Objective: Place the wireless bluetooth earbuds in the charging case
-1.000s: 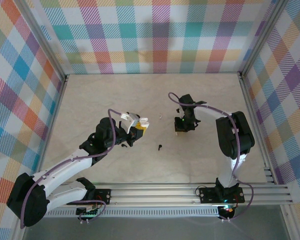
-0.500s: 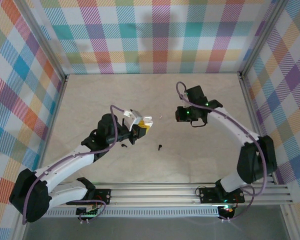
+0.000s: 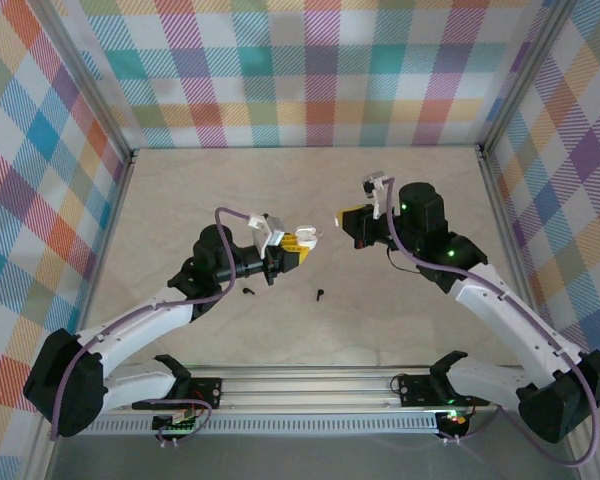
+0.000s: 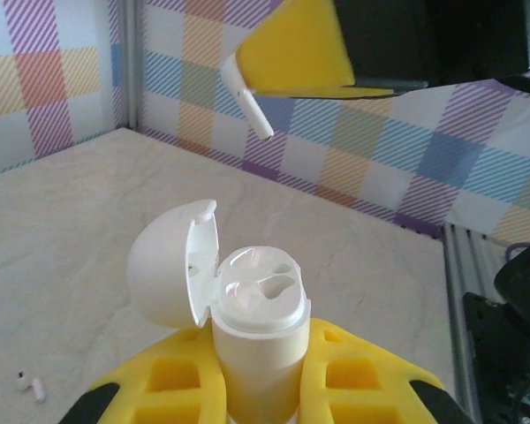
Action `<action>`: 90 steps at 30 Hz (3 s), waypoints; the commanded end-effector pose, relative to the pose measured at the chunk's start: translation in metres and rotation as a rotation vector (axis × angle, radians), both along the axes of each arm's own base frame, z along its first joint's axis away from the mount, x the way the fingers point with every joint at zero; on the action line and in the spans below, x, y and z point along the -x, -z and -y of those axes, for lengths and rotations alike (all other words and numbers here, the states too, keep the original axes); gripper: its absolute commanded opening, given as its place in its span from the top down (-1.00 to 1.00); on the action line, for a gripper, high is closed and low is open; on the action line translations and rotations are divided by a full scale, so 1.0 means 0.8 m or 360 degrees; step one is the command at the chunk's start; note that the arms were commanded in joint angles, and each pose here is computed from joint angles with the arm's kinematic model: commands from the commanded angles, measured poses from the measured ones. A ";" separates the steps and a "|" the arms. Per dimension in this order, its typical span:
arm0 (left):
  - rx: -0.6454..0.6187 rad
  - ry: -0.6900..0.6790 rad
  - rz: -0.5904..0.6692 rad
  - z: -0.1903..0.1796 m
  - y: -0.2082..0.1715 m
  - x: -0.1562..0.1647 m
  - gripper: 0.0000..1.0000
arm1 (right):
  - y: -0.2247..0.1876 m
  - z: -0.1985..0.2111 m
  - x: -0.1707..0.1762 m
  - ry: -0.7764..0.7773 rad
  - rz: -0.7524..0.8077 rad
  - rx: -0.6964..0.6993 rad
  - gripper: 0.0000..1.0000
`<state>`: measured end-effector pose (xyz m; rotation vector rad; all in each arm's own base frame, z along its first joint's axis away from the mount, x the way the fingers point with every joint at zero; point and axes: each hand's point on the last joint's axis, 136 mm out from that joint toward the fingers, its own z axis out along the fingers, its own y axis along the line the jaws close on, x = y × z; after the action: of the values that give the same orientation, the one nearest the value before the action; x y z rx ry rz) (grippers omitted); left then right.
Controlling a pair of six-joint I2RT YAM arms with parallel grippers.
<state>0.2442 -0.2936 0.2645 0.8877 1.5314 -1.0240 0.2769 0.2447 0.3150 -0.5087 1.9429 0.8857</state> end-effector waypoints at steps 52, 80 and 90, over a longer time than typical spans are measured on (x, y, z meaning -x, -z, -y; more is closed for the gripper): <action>0.0507 0.0060 0.0164 -0.006 -0.136 0.019 1.00 | -0.053 -0.065 0.053 -0.0487 0.0355 -0.0431 1.00; 0.0341 -0.0027 0.0191 -0.016 -0.105 0.020 1.00 | -0.077 -0.049 0.060 -0.0412 0.0204 -0.0336 0.11; 0.0190 -0.0064 0.0149 -0.021 -0.067 0.021 1.00 | -0.056 -0.055 0.000 -0.0155 -0.0049 -0.0153 0.04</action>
<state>0.2338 -0.2783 0.3262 0.7731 1.3838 -1.0498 0.2604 0.2905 0.3807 -0.6026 1.7752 1.1108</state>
